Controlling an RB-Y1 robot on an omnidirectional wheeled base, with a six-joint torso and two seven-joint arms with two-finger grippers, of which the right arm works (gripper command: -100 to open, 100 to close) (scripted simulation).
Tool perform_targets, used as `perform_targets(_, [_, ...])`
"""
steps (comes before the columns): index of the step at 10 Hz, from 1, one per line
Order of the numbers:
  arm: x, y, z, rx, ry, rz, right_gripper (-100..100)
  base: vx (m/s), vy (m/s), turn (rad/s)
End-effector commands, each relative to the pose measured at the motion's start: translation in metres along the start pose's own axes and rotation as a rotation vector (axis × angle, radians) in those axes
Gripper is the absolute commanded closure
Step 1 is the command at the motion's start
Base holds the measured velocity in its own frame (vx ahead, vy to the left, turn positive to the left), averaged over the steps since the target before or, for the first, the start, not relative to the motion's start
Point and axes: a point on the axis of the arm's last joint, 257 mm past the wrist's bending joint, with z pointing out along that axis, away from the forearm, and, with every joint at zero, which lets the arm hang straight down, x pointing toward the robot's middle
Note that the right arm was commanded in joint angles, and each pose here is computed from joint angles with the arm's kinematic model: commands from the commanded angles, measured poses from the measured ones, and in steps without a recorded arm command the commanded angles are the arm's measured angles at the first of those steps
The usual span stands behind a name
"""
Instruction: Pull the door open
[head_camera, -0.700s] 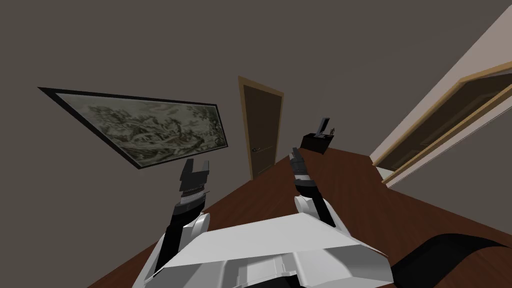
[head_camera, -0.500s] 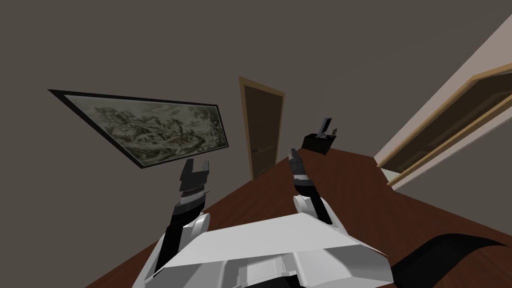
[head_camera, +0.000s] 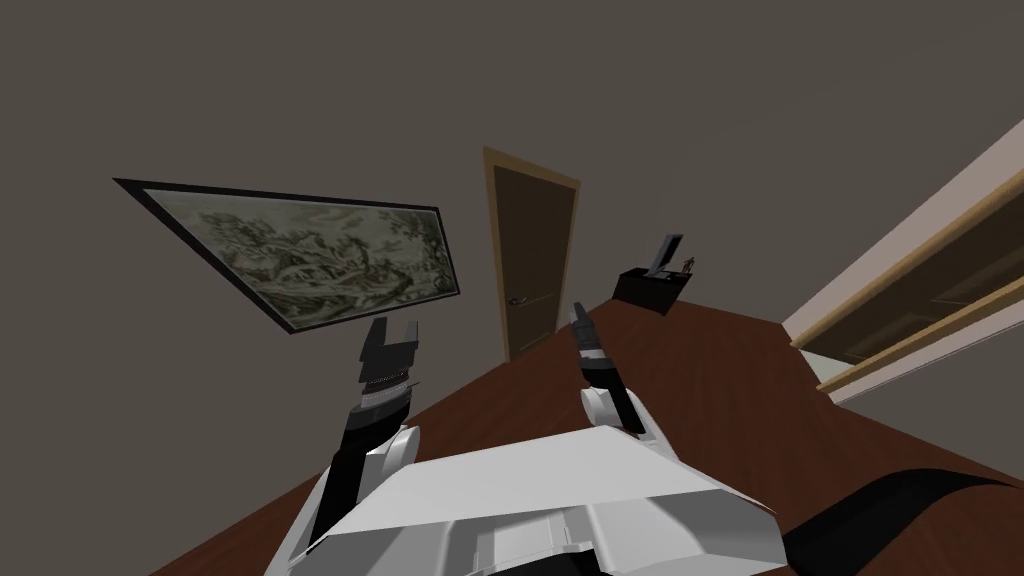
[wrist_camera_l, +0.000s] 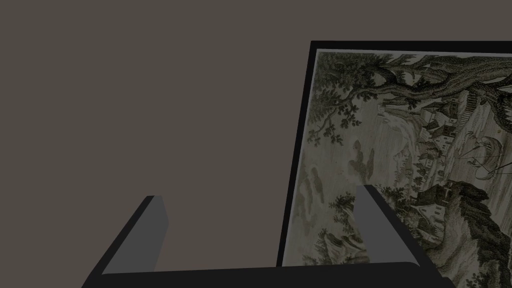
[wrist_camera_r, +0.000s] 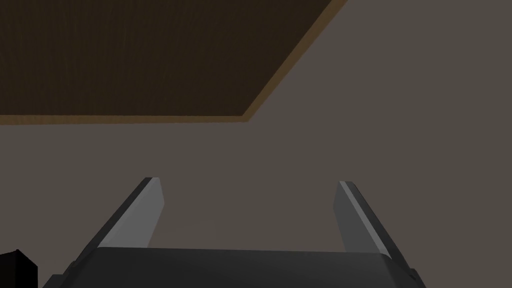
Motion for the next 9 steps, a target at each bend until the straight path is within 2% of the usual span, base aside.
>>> perform_targets(1, [0.003,-0.015,-0.0018,0.024,0.009,0.007,-100,0.053,-0.028,0.037])
perform_targets(3, [0.011,-0.032,0.0012,0.034,0.028,0.026,-100,0.064,-0.025,0.111])
perform_targets(4, [0.013,-0.043,-0.0026,0.058,0.032,0.026,-100,0.061,-0.025,0.046])
perform_targets(5, [0.017,-0.048,0.0003,0.055,0.040,0.037,-100,0.054,-0.023,0.071])
perform_targets(6, [0.019,-0.058,-0.0033,0.076,0.043,0.037,-100,0.039,-0.026,0.057])
perform_targets(9, [0.027,-0.080,-0.0018,0.097,0.063,0.057,-100,0.042,-0.029,0.086])
